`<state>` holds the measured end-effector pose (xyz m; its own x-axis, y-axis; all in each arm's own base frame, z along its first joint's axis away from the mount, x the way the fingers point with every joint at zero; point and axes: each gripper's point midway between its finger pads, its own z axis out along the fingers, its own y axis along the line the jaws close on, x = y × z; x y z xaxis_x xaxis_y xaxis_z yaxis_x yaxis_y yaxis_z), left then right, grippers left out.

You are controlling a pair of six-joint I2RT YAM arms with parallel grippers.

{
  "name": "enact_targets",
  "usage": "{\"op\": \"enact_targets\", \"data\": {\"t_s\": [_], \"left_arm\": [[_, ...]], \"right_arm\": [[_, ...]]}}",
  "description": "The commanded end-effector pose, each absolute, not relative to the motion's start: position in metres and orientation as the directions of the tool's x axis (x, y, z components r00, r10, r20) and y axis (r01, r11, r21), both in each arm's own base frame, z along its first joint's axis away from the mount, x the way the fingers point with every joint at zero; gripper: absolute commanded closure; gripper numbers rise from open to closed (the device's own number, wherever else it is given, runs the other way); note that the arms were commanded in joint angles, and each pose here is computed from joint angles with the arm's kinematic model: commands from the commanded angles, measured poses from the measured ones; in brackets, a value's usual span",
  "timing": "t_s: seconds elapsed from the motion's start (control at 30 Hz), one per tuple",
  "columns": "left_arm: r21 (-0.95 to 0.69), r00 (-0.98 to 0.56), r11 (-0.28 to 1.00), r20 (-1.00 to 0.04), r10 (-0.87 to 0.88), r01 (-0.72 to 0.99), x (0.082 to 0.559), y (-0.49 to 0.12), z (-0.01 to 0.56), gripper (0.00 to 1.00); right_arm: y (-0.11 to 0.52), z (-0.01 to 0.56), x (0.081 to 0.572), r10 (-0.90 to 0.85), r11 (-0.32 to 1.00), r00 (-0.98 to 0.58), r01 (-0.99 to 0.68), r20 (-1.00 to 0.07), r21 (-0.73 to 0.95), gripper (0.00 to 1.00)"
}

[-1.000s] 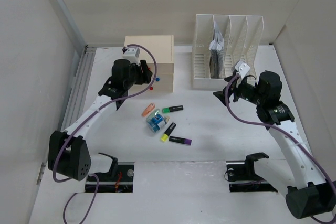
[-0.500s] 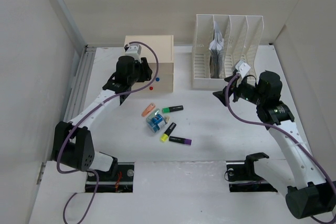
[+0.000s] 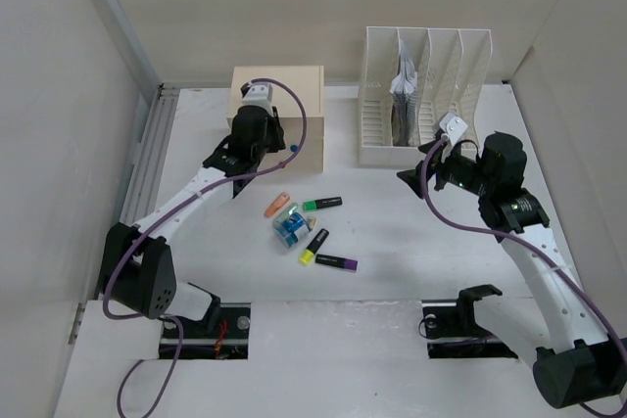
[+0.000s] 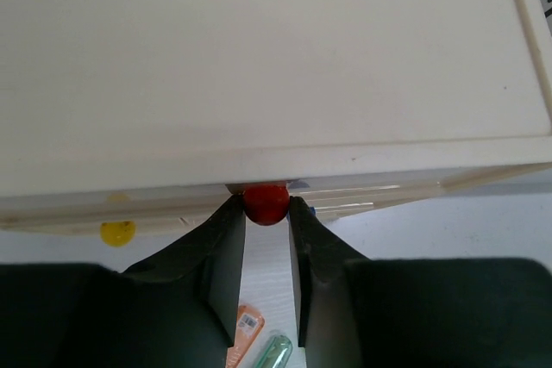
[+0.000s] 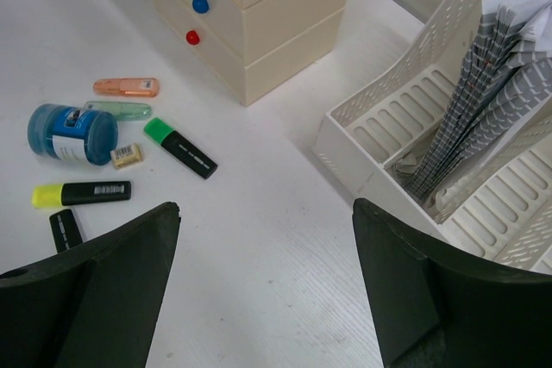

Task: Organize the desk

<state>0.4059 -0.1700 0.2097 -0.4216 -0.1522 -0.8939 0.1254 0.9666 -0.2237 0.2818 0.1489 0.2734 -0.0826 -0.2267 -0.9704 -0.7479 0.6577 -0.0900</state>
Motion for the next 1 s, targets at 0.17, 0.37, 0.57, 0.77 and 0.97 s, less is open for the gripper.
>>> {"op": "enact_targets", "data": {"t_s": [0.17,0.37,0.57,0.77,0.97], "left_arm": [[-0.234,-0.3,0.969,-0.933,-0.2,0.082,0.414,-0.165,0.256,0.99],[-0.225,-0.32,0.968,-0.93,-0.179,0.113,0.389,-0.172,0.248,1.0],[-0.222,-0.358,0.967,-0.919,-0.163,0.128,0.353,-0.172,0.236,1.0],[-0.256,-0.396,0.954,-0.901,-0.178,0.153,0.323,-0.172,0.231,1.0],[-0.267,-0.44,0.944,-0.883,-0.161,0.192,0.302,-0.18,0.217,0.97]], "right_arm": [[0.15,0.304,0.281,-0.197,0.654,-0.001,-0.745,-0.98,-0.131,0.14],[0.151,0.304,0.28,-0.195,0.648,0.001,-0.751,-0.981,-0.13,0.14],[0.153,0.302,0.28,-0.193,0.641,0.002,-0.757,-0.981,-0.128,0.14],[0.155,0.3,0.28,-0.187,0.635,-0.012,-0.764,-0.982,-0.112,0.14],[0.156,0.3,0.279,-0.186,0.628,-0.01,-0.77,-0.983,-0.111,0.14]]}}
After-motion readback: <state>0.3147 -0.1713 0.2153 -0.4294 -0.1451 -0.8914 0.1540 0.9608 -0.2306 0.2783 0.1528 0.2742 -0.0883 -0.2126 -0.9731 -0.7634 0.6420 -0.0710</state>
